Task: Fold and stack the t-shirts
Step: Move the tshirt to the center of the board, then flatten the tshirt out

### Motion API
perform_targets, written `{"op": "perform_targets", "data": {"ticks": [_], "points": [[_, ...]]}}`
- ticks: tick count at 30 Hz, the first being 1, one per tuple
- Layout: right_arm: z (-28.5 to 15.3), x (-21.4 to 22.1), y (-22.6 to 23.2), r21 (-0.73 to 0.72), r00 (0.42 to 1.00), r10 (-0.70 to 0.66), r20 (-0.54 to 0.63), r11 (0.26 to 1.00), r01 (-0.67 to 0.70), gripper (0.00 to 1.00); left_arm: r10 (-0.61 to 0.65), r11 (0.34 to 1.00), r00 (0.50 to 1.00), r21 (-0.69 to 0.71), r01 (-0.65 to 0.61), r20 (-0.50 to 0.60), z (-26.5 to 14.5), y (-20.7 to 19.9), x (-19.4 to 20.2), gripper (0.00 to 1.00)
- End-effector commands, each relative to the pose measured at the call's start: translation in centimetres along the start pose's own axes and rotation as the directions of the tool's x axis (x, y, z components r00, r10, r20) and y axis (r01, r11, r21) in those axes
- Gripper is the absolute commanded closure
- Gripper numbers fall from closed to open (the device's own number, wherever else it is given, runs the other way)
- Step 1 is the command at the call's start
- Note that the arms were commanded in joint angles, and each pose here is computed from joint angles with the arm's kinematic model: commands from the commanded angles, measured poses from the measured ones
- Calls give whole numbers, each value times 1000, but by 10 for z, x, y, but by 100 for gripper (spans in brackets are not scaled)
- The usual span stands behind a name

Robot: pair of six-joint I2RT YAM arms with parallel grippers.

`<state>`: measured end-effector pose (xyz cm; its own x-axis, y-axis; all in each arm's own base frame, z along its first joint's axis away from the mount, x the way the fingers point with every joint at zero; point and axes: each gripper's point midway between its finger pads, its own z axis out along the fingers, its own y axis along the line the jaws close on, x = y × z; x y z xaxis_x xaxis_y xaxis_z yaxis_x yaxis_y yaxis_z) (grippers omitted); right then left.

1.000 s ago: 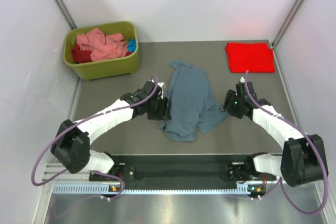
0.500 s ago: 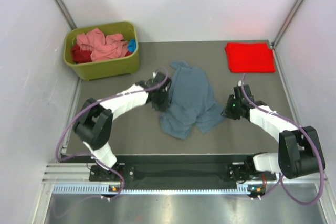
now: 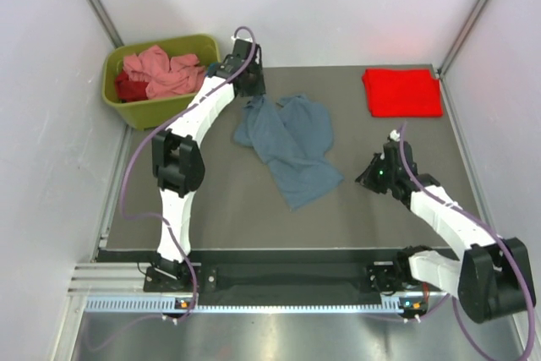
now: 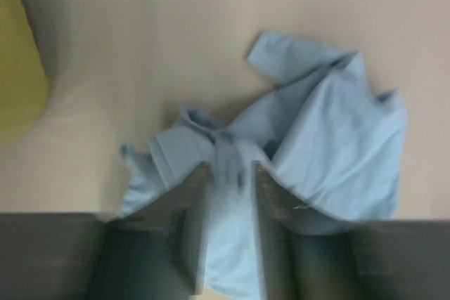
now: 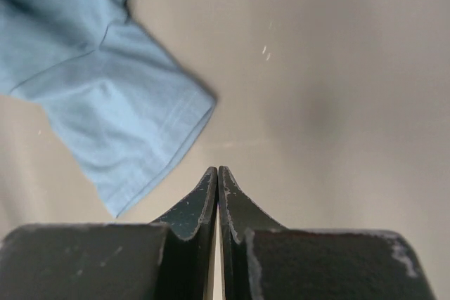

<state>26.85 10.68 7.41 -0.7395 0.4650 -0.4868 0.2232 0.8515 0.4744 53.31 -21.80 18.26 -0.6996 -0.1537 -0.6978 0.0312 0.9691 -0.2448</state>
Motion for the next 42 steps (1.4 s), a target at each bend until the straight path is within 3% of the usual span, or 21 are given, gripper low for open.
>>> {"op": "perform_targets", "data": {"ticks": [1,4,9,10,12,13,17,38,42], "points": [[-6,4,17,-85,999,48,13,995,-46,100,68,998,995,-3,-69,-67,-18,0,14,57],[-9,-2,18,-86,999,31,41,996,-27,94,84,994,993,-61,-89,-87,-50,8,36,49],[-12,-19,21,-48,998,-37,55,998,40,83,80,997,987,2,-81,-141,-122,-16,104,48],[-13,-21,22,-49,997,-51,58,997,54,81,53,996,991,73,-44,-119,-143,-29,105,49],[-14,-24,25,-59,996,-63,61,996,66,78,-58,979,971,177,101,-232,-156,-53,185,51],[-14,-24,25,-60,996,-64,62,996,68,78,-59,979,971,178,102,-232,-156,-53,185,51],[-14,-22,28,-81,997,-66,49,994,70,78,-178,961,923,144,238,-340,-147,-57,263,52],[-26,-22,34,-131,993,-85,85,987,96,75,-159,986,891,-28,162,-425,-97,-72,340,53],[-25,-23,34,-129,992,-89,86,987,99,74,-143,990,897,-49,135,-418,-89,-67,343,68]]}}
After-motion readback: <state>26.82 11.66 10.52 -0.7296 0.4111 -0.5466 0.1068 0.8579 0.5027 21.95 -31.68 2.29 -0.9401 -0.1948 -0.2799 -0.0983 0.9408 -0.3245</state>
